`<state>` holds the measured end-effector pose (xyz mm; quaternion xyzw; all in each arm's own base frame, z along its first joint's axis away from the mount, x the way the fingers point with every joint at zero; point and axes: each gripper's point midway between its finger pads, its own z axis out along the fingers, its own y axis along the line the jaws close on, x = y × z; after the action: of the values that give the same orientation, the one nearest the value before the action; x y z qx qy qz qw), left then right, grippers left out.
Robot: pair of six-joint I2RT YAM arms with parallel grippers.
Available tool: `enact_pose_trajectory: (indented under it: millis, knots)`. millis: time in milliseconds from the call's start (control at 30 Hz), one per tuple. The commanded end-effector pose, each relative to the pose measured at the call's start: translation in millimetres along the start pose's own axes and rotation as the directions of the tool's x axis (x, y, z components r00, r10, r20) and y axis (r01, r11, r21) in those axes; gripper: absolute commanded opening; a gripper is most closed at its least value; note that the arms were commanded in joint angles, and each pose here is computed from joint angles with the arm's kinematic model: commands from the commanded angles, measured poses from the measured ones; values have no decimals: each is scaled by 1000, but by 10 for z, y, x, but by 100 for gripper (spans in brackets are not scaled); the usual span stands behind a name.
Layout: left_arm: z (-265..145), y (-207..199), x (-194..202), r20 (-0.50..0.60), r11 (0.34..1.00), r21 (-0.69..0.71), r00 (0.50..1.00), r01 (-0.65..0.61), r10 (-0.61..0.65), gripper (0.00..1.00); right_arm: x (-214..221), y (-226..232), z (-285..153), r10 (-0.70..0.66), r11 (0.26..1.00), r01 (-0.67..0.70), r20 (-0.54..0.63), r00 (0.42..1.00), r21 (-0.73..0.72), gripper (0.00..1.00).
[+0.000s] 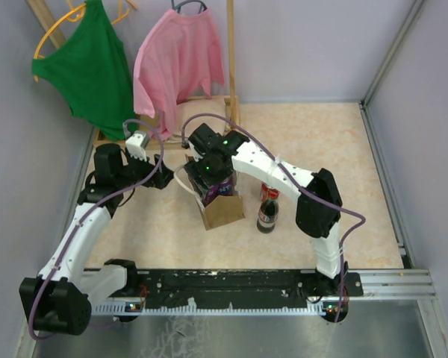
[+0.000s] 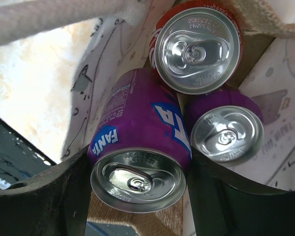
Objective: Place the beverage into the canvas bag
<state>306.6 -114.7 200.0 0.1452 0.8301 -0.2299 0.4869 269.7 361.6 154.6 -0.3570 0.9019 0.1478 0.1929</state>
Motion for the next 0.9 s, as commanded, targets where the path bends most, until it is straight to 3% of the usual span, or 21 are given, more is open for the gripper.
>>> enact_pose_trajectory:
  millis: [0,567,867]
  knots:
    - [-31,8,-33,25,1000,-5,1000,4,-4,90,-361,82,-117,-43,999,44,122,992,-6,0]
    - [-16,-6,-20,29,1000,8,1000,9,-9,89,-414,87,35,-69,998,68,98,993,9,2]
    - [-12,-8,-4,28,1000,11,1000,10,-10,89,-404,96,39,-88,996,87,91,992,17,50]
